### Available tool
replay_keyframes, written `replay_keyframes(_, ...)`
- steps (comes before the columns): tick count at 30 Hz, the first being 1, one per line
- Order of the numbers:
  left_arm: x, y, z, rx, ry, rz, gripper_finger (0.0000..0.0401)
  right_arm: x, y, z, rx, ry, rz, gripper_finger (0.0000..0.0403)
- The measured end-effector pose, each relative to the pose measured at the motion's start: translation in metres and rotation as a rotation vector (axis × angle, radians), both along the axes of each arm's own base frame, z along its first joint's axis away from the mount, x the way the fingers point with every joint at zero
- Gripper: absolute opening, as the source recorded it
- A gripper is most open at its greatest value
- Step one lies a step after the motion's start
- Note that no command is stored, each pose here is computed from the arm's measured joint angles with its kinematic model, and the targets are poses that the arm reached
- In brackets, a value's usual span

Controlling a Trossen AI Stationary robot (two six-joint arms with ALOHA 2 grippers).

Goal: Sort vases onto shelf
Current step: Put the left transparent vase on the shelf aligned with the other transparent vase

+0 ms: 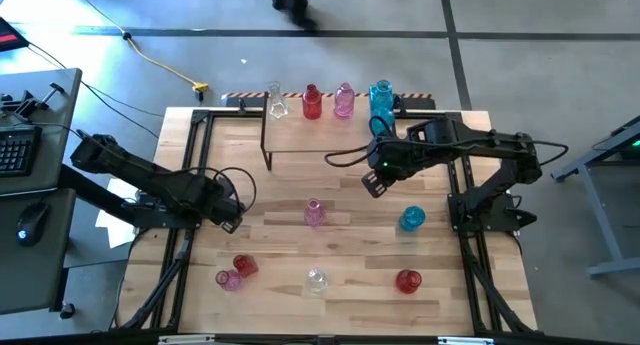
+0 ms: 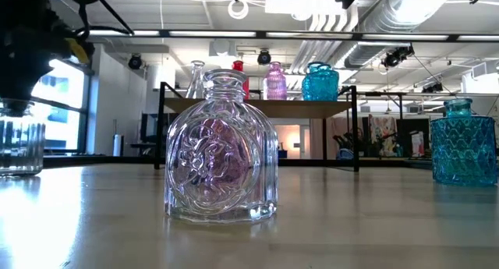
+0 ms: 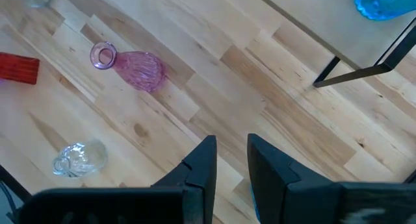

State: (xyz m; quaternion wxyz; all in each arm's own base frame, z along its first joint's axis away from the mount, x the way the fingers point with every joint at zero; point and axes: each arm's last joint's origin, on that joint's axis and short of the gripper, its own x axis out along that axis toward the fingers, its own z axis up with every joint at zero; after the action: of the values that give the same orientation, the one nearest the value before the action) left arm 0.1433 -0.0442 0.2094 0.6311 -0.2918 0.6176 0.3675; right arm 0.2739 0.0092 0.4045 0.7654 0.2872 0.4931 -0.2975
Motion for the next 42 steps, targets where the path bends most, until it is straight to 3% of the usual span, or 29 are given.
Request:
replay_keyframes(6, 0.004, -0.001, -0.001, -0.012, -0.041, 0.025, 0.0077, 0.0, 0.0, 0.0, 0.0, 0.001, 0.0, 0.0067)
replay_keyframes(14, 0.007, -0.003, 0.006, -0.02, -0.059, 0.016, 0.0024, 0.0, 0.0, 0.0, -0.006, 0.004, 0.015, 0.0067)
replay_keyframes(24, 0.013, -0.005, 0.022, -0.04, -0.101, -0.027, 0.0024, 0.0, 0.0, 0.0, -0.007, 0.004, 0.018, 0.0067)
replay_keyframes(34, 0.017, -0.004, 0.081, -0.031, -0.178, -0.095, 0.0025, 0.0, -0.001, 0.0, -0.034, 0.006, 0.025, 0.0067)
replay_keyframes(42, 0.022, 0.009, 0.129, 0.03, -0.322, -0.119, 0.0024, 0.0, -0.004, 0.0, -0.06, 0.01, 0.029, 0.0067)
